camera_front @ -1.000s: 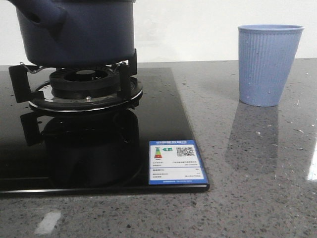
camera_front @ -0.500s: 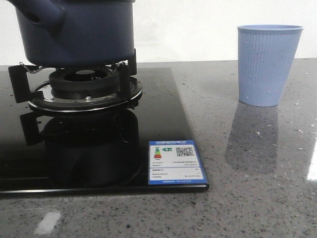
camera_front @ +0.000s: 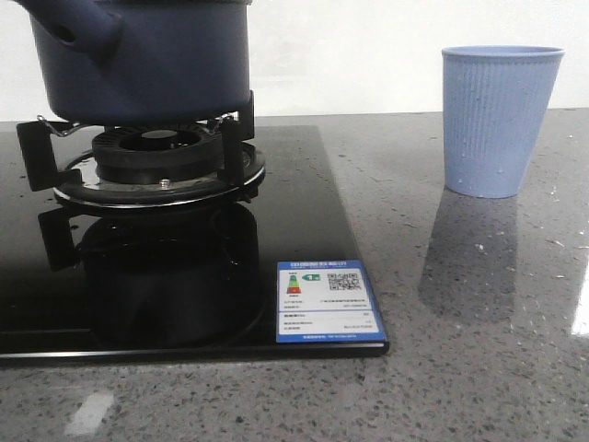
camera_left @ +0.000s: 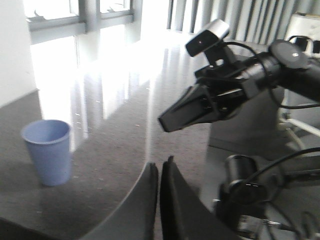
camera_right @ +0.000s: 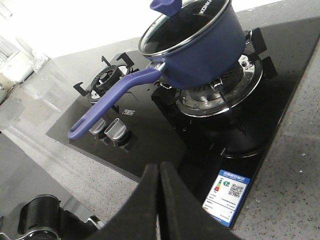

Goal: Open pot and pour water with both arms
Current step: 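Move the left gripper to the blue lid knob and grasp it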

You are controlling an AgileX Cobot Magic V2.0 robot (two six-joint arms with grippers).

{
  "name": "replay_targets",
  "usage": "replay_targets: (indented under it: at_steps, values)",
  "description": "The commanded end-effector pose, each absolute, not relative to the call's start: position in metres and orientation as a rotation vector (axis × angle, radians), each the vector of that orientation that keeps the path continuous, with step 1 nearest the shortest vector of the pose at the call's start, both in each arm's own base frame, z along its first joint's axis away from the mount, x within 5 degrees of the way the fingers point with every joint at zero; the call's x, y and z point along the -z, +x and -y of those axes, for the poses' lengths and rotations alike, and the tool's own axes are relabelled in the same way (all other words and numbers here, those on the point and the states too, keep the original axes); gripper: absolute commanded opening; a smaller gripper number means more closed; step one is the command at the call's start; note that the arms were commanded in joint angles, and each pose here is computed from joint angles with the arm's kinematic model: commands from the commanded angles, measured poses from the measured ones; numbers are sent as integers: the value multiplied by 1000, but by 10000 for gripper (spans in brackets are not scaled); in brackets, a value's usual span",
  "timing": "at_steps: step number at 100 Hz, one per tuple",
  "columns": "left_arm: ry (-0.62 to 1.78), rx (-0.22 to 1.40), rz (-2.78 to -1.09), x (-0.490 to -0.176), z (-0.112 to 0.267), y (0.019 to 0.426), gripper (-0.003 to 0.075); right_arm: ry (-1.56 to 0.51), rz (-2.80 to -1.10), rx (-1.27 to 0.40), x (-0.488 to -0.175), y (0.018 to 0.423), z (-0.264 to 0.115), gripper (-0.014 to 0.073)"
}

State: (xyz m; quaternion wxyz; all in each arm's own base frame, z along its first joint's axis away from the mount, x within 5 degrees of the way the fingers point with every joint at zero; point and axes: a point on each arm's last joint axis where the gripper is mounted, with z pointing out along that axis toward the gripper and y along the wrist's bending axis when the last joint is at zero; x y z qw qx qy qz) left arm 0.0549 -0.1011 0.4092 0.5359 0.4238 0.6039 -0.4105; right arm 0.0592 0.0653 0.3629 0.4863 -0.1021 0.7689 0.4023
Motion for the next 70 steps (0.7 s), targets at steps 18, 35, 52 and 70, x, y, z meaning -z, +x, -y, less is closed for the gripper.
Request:
replay_targets:
  at_steps: [18, 35, 52, 70]
  values:
    - [846, 749, -1376, -426, 94, 77, -19, -267, -1729, -871, -380, 67, -61, -75]
    - [821, 799, -1554, -410, 106, 100, -19, -305, -1676, -777, -383, 69, -58, -75]
    - [790, 910, -1605, -409, 123, 125, -19, -303, -1646, -732, -385, 71, -56, -75]
    - [808, 933, -1516, -434, 135, 147, -19, -283, -1634, -685, -386, 74, -53, -75]
